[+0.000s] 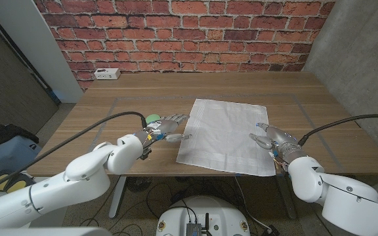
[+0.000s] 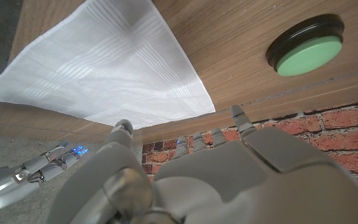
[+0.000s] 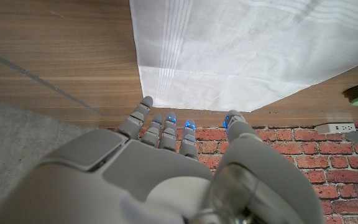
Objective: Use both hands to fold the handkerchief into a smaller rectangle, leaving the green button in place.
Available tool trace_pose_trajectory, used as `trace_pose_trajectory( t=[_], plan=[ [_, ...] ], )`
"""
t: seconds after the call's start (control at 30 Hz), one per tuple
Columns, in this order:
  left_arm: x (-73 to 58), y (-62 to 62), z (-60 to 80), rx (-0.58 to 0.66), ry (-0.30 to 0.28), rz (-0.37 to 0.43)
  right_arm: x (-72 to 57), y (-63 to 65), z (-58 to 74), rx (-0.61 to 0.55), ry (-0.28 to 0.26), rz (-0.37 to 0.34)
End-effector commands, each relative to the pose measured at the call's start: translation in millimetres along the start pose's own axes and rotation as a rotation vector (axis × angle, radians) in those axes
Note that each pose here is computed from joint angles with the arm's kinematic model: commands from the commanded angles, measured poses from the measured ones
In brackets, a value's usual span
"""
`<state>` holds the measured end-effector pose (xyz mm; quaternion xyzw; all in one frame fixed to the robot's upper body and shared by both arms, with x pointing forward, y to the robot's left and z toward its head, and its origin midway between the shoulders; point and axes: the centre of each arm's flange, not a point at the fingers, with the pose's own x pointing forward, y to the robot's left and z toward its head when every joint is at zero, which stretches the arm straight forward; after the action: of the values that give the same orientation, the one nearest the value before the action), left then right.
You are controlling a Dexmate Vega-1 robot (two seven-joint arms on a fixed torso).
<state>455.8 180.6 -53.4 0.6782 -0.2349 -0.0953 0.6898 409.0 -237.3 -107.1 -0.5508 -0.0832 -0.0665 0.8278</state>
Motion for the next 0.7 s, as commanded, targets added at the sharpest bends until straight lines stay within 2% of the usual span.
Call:
trace_pose_trajectory(
  t=[0.03, 0.33, 0.6, 0.7],
  plan=[
    [-6.1, -3.4, 5.4, 0.057, -0.003, -0.006, -17.4, 12.6, -1.0, -0.009, 0.027, -0.006],
    [-12.7, -3.9, 13.6, 0.16, -0.004, 0.026, -32.1, 21.7, 0.4, -0.049, 0.068, -0.031],
    [-17.9, -5.5, 19.9, 0.265, -0.004, 0.064, -39.7, 27.0, 3.7, -0.117, 0.109, -0.052],
    [-19.0, -5.5, 21.7, 0.297, -0.005, 0.077, -41.3, 28.0, 5.4, -0.145, 0.107, -0.067]
  ],
)
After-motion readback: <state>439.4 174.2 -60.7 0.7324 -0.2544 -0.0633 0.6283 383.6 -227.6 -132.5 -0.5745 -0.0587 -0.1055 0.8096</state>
